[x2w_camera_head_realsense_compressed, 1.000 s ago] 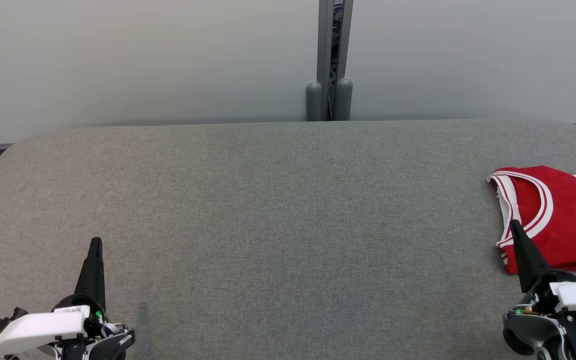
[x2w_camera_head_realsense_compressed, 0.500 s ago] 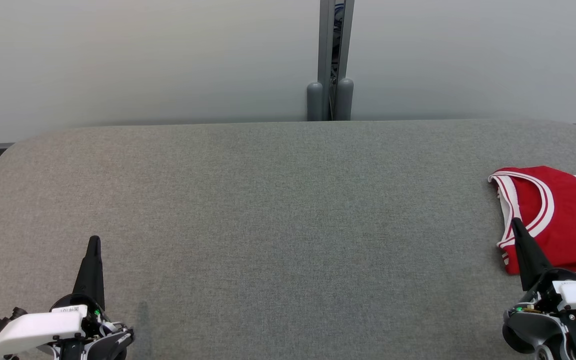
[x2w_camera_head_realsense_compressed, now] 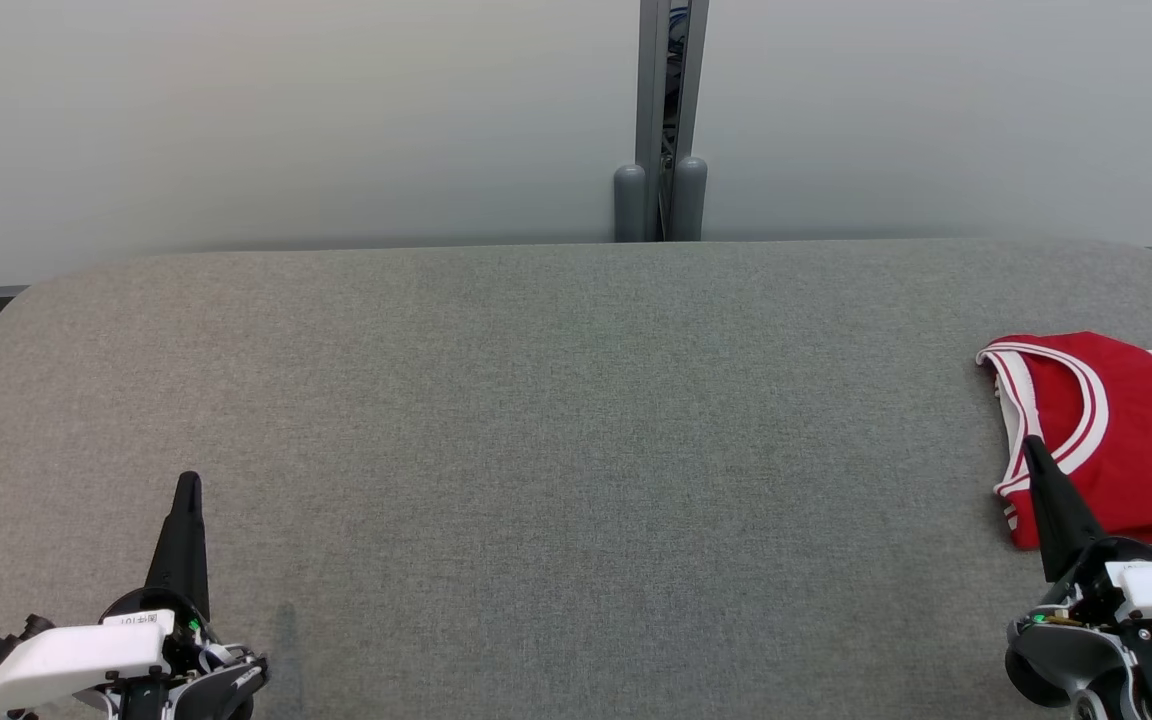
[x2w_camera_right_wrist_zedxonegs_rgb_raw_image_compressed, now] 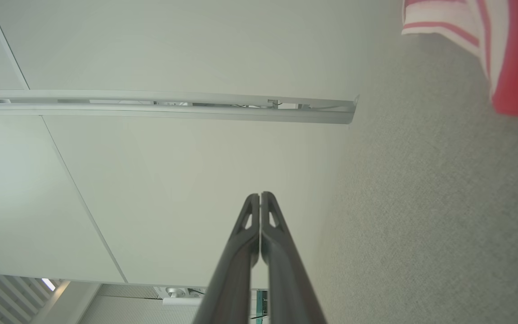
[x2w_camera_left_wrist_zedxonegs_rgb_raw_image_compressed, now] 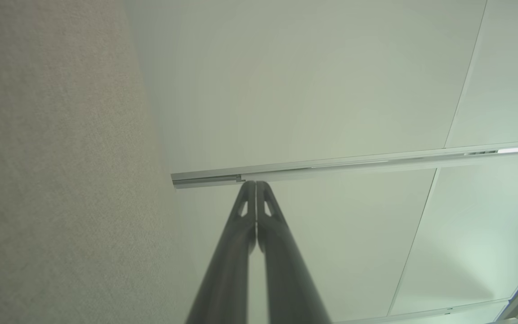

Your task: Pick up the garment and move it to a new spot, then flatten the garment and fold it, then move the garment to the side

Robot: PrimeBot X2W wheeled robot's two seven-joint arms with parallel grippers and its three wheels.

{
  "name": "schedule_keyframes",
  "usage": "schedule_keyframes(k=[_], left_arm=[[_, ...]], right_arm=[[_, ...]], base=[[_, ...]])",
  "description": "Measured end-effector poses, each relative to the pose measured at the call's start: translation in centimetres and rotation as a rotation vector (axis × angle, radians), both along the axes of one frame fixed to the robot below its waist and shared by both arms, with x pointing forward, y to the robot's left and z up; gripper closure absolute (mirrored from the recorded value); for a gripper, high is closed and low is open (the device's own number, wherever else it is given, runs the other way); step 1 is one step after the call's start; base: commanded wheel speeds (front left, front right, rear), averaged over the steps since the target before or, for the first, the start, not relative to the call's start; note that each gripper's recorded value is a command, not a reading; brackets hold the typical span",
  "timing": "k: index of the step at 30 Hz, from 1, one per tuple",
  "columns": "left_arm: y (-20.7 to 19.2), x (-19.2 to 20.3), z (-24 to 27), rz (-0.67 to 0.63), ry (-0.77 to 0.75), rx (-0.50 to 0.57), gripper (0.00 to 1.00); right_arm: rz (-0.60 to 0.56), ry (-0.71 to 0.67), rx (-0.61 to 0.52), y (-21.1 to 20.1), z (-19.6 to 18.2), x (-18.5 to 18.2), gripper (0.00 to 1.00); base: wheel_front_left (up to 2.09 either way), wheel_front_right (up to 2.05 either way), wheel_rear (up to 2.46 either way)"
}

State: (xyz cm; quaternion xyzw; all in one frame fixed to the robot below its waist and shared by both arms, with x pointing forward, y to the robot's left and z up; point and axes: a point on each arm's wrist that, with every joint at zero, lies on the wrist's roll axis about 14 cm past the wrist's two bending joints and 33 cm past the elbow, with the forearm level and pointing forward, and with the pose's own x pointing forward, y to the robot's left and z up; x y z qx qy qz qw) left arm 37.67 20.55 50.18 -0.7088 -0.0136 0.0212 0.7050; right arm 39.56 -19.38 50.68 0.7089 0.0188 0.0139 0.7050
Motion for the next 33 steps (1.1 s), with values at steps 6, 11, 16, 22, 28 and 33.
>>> schedule_keyframes(k=[6,11,16,22,28,33], left_arm=[[0.00,0.00,0.00,0.000,0.000,0.000,1.00],[-0.01,0.00,0.00,-0.001,0.000,-0.001,1.00],[-0.01,0.00,0.00,0.000,0.000,-0.001,1.00],[-0.01,0.00,0.00,0.000,0.000,-0.001,1.00],[0.00,0.00,-0.01,0.000,0.000,-0.001,1.00],[0.00,0.00,0.00,0.000,0.000,-0.001,1.00]], right_arm=[[0.001,0.000,0.000,0.02,0.00,0.00,1.00],[0.001,0.000,0.000,0.02,0.00,0.00,1.00],[0.001,0.000,0.001,0.01,0.00,0.00,1.00],[0.001,0.000,0.001,0.00,0.00,0.00,1.00],[0.001,0.000,0.001,0.00,0.00,0.00,1.00],[0.001,0.000,0.001,0.01,0.00,-0.01,1.00]], base=[[0.00,0.00,0.00],[0.00,0.00,0.00],[0.00,0.00,0.00],[0.00,0.00,0.00],[0.00,0.00,0.00],[0.00,0.00,0.00]])
